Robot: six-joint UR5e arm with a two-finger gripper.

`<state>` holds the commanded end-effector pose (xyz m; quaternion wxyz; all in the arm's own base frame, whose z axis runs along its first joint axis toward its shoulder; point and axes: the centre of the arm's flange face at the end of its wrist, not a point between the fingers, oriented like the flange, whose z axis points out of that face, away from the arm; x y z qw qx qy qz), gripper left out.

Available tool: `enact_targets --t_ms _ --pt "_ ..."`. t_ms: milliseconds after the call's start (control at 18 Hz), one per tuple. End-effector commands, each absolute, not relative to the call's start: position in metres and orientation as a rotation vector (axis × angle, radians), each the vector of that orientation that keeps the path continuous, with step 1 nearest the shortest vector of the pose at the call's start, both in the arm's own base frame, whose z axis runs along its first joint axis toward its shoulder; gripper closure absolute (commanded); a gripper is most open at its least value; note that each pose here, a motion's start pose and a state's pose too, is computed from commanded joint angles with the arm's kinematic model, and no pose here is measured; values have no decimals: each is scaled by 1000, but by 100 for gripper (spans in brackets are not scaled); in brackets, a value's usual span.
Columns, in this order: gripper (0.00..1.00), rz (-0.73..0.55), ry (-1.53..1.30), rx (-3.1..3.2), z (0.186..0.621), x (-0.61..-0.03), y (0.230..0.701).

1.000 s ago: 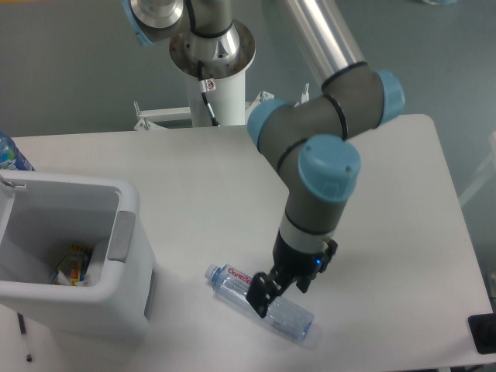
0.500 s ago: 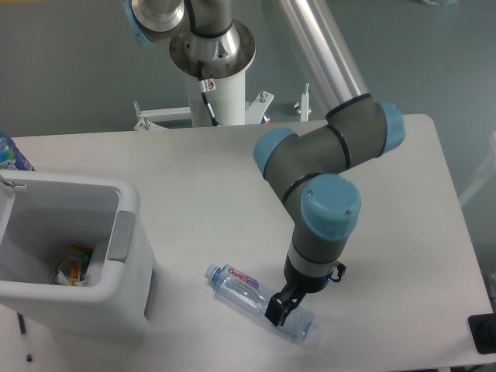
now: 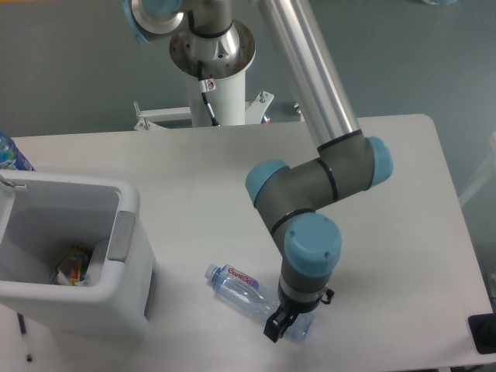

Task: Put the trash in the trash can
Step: 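Lower the gripper to the bottle's end and close on it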

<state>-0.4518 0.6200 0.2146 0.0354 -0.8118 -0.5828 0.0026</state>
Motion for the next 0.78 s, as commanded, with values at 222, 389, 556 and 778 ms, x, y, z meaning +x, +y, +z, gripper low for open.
enact_targets --t_ms 222,389,556,778 --pt "0 54 -1805 -2500 205 -453 623" --pt "0 120 -1805 -2525 193 -448 628" --pt "3 121 -1808 -2513 196 -449 631" --pt "22 123 -1826 -2488 199 -451 633"
